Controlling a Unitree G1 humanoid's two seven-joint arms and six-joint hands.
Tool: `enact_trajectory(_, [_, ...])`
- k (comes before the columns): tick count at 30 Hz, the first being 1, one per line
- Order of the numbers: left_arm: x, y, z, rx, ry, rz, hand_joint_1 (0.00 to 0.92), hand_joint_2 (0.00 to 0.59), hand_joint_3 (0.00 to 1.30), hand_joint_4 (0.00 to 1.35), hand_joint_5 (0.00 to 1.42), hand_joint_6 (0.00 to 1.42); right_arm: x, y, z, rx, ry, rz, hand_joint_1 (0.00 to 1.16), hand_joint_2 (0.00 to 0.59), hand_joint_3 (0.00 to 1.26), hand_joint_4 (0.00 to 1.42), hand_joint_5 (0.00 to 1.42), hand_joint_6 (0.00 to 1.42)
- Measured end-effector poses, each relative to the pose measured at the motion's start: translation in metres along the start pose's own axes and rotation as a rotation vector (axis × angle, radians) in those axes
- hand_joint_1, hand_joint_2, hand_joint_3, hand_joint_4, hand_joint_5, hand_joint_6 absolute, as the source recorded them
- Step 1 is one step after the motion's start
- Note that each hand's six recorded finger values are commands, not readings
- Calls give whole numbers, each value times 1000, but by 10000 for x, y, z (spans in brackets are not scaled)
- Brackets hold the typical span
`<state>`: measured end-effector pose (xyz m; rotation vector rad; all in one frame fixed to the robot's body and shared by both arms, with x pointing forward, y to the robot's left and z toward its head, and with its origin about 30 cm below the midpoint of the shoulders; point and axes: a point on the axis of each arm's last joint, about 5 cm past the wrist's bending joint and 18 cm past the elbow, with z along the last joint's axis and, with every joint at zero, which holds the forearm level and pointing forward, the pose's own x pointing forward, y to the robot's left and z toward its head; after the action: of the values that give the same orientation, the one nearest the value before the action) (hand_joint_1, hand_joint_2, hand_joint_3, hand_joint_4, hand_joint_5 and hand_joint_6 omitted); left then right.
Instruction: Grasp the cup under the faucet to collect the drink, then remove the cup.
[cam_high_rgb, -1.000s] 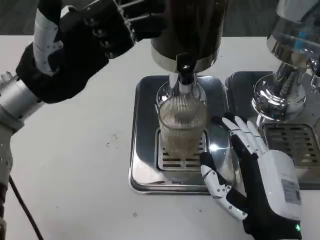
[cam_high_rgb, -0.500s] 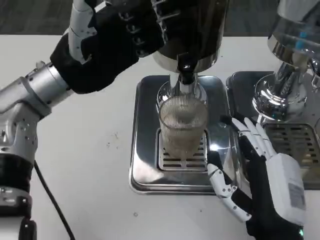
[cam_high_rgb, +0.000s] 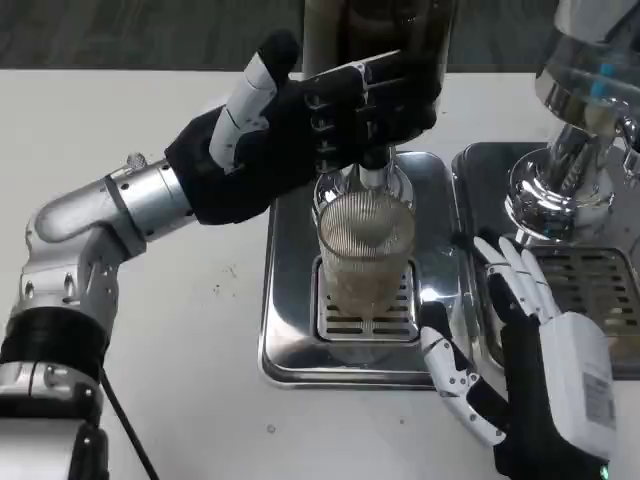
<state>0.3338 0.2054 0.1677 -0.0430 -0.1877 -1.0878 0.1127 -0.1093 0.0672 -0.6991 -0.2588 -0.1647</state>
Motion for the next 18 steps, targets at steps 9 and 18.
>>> enact_trajectory(9, [60, 8, 66, 154, 36, -16, 0, 73, 130, 58, 107, 0, -47, 6, 0, 3, 20, 4, 305, 421, 231, 129, 86, 198])
enact_trajectory(18, [89, -2, 90, 271, 57, -22, 0, 76, 119, 61, 117, 0, -44, 1, -3, 3, 21, 3, 301, 424, 236, 129, 86, 196])
